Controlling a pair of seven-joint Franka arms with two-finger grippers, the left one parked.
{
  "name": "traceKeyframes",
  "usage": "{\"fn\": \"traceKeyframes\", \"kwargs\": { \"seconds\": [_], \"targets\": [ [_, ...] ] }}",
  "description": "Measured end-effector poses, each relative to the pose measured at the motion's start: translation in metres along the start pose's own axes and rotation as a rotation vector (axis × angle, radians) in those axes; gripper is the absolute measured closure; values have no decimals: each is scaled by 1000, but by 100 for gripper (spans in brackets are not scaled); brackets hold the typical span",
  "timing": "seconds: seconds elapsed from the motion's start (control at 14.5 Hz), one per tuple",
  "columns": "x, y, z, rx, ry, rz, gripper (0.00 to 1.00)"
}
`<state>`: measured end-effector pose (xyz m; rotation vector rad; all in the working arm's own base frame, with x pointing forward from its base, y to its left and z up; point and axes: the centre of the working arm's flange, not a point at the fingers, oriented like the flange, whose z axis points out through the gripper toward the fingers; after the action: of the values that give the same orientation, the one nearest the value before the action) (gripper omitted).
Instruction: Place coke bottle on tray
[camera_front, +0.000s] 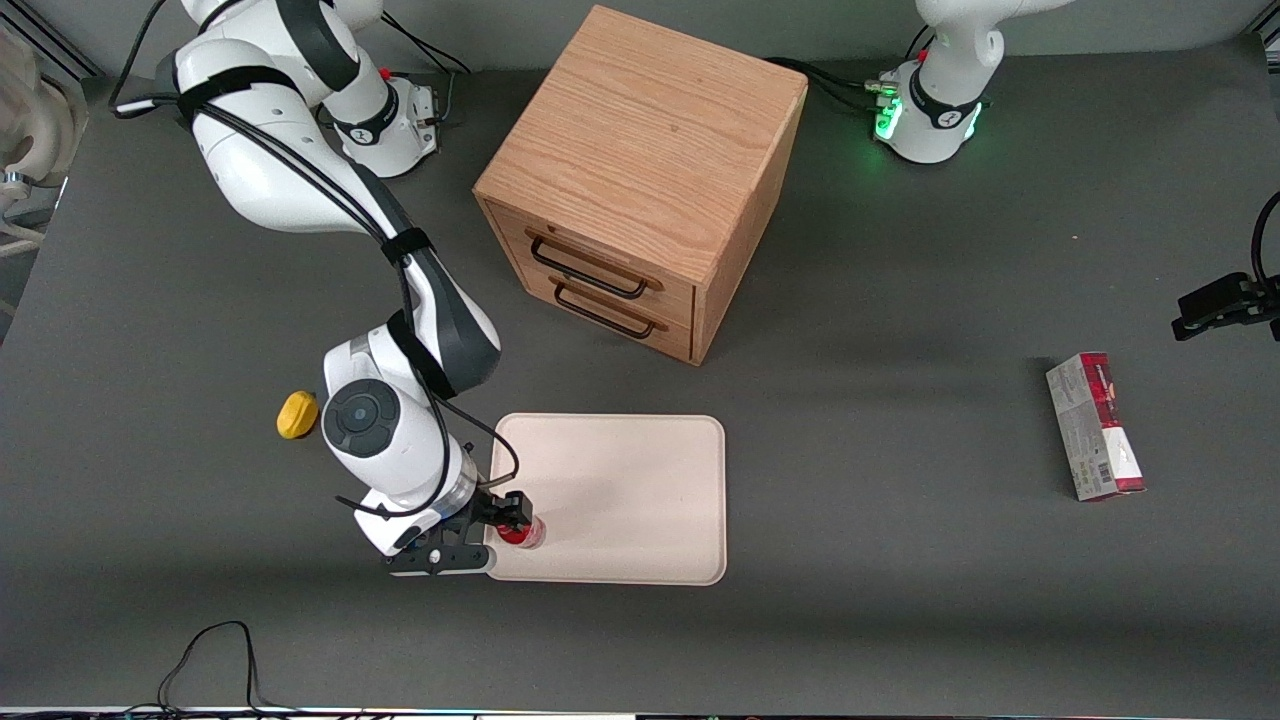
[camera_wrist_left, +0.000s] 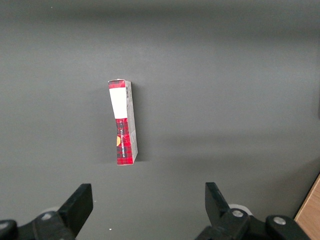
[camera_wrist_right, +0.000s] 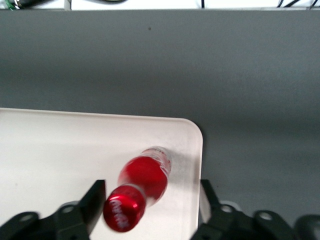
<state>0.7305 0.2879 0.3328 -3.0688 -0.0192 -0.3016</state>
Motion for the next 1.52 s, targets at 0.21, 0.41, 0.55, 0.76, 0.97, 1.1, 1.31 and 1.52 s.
{"fn": "traceKeyframes", "kwargs": {
  "seconds": [0.21, 0.41, 0.55, 0.76, 0.97, 1.1, 1.31, 1.52],
  "targets": [
    [3, 1, -31, -9, 13, -2, 0],
    [4, 20, -83, -65, -22, -18, 0],
    [2, 51, -134, -97, -62, -53, 0],
    [-17, 112, -191, -84, -116, -50, 0],
    [-55, 168, -237, -96, -132, 11, 0],
    [-82, 200, -267, -99, -153, 58, 0],
    [-115, 242, -307, -74, -170, 119, 0],
    [-135, 267, -324, -44, -160, 141, 0]
  ]
}}
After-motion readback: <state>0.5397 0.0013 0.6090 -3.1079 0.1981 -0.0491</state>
